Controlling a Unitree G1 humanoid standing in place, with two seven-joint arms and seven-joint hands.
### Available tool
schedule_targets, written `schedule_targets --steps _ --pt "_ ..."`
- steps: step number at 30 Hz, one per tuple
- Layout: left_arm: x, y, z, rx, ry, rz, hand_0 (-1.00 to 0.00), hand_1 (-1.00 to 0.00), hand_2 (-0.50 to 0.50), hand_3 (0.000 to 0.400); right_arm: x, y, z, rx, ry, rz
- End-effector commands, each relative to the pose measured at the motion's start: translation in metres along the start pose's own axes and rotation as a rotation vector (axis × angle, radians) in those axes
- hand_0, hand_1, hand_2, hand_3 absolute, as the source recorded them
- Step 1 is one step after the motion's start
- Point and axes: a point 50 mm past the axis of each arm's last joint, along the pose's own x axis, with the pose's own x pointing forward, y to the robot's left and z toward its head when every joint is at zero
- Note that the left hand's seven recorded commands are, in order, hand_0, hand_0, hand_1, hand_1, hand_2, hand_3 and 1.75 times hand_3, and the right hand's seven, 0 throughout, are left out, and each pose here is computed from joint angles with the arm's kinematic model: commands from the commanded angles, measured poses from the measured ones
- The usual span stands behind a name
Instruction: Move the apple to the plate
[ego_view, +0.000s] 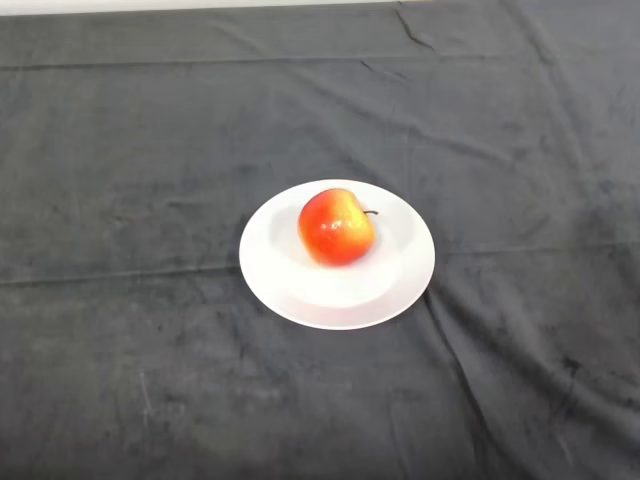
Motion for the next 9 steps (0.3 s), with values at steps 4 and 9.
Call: schedule_targets --steps 4,9 --pt "0.0113 0.0167 0.014 0.024 -0.061 0.034 0.0 0.0 0.0 0.0 -0.0018 -0.0083 -0.0055 -0.025 0.014 -0.02" --pt "0.0113 0.0163 0.0142 0.023 -0.06 0.033 0.0 0.0 0.0 0.0 -0.0018 -0.0083 -0.0055 -0.025 0.014 -0.02"
